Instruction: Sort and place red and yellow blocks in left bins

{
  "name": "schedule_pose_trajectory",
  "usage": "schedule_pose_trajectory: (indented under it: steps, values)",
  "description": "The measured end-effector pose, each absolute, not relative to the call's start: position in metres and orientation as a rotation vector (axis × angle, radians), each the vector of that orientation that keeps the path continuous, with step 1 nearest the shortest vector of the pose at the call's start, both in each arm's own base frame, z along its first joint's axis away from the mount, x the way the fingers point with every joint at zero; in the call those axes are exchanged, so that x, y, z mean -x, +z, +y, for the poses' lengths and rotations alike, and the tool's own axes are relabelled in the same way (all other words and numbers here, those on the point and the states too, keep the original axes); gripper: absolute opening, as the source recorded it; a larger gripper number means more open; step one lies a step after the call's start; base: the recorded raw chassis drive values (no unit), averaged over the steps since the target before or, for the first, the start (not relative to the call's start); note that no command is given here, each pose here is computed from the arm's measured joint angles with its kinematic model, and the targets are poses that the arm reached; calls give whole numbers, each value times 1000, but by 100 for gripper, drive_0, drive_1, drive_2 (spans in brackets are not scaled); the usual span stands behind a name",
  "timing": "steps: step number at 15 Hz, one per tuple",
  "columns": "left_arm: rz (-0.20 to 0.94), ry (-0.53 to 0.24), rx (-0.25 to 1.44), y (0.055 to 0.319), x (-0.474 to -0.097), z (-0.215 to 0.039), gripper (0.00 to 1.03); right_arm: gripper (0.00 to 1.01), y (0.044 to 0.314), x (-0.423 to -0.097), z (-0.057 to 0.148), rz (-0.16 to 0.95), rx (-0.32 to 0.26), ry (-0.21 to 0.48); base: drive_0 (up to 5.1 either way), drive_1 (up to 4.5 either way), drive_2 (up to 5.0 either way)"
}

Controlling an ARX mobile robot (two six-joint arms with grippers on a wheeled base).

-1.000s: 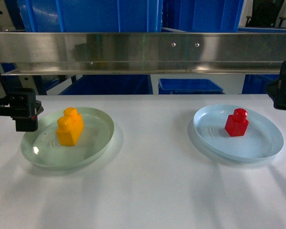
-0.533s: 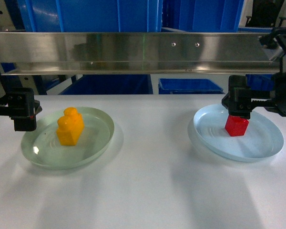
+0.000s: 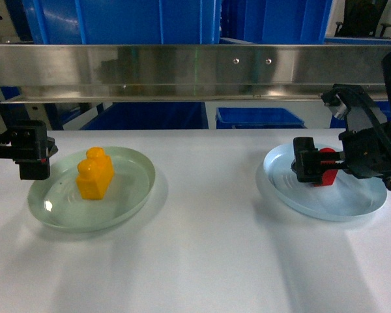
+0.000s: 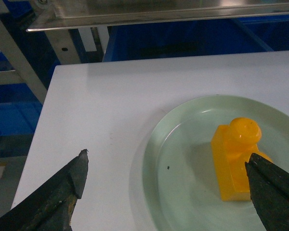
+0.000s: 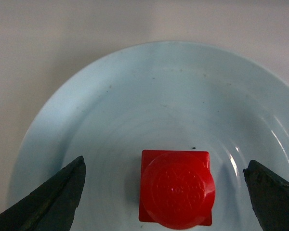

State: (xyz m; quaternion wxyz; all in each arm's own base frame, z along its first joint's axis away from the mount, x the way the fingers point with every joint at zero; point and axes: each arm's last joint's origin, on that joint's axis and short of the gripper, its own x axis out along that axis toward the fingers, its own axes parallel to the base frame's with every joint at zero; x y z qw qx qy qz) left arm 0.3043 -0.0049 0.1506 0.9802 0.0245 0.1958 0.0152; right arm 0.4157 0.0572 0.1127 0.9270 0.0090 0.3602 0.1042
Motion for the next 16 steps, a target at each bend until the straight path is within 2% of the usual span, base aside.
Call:
schedule_pose_trajectory:
  steps: [6, 7, 11, 16]
  values:
    - [394, 31, -50, 151, -304, -5, 98, 96, 98, -429, 60, 708, -49, 235, 0, 0, 0]
    - [395, 31, -50, 151, -304, -5, 98, 80, 99, -429, 60, 708, -49, 235, 0, 0, 0]
    - [395, 31, -50, 151, -304, -5, 98, 31, 97, -430, 60, 706, -48, 234, 0, 0, 0]
    - [395, 31, -50, 151, -304, -5, 98, 30, 96, -427, 59, 664, -59, 229, 0, 0, 0]
